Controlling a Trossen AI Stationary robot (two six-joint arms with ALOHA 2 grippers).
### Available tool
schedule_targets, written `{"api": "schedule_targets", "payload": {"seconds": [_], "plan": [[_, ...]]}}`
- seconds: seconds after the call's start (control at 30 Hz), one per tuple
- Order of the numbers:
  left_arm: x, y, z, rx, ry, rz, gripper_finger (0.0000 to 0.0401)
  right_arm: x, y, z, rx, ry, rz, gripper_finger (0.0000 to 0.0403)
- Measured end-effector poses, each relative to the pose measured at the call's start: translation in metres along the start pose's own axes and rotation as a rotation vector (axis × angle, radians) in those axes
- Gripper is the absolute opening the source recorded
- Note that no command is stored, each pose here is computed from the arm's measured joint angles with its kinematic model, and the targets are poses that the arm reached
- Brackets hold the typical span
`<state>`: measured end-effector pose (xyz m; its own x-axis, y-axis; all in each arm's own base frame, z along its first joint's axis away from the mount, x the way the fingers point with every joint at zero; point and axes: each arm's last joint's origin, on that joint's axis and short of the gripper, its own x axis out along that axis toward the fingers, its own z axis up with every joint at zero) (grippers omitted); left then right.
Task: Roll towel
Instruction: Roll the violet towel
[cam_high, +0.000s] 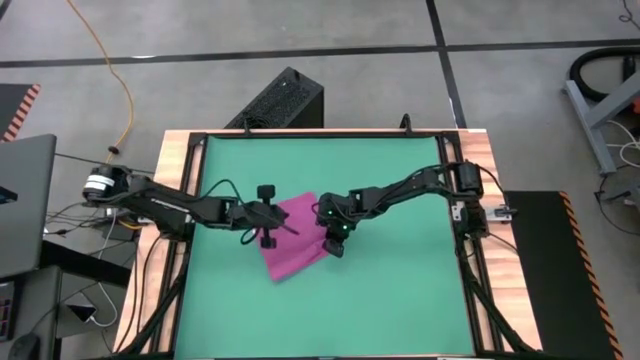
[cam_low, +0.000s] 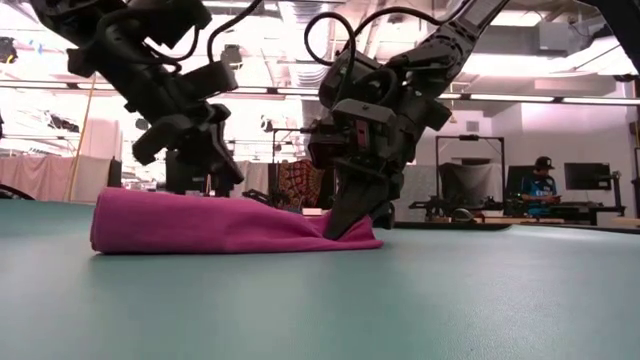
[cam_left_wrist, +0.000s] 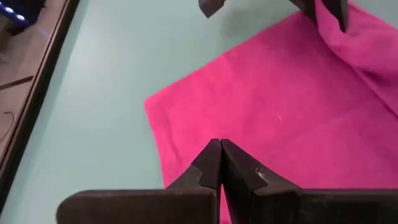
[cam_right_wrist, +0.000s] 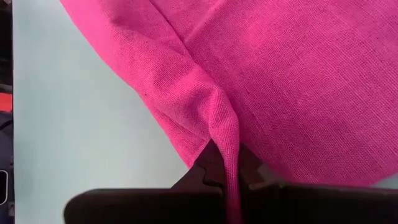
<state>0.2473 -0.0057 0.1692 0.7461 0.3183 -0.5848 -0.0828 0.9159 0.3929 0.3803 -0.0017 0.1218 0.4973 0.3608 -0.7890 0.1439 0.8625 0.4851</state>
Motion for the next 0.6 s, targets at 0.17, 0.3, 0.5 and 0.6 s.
{"api": "schedule_targets", "payload": {"seconds": [0.17,0.3,0.5,0.6], "plan": [[0.016,-0.008,-0.007,0.042,0.025,-0.026,0.0000,-0.016,0.013,0.002,-0.024,-0.026,0.011,0.0013],[0.037,-0.018,-0.012,0.071,0.002,-0.054,0.0000,-0.023,0.024,0.002,-0.046,-0.038,0.028,0.0013],[0.060,-0.025,-0.025,0.070,0.049,-0.082,0.0000,-0.019,0.035,-0.006,-0.062,0.008,0.038,0.0013],[0.066,-0.026,-0.032,0.044,0.081,-0.098,0.0000,-0.018,0.038,-0.009,-0.048,0.030,0.045,0.0013]]}}
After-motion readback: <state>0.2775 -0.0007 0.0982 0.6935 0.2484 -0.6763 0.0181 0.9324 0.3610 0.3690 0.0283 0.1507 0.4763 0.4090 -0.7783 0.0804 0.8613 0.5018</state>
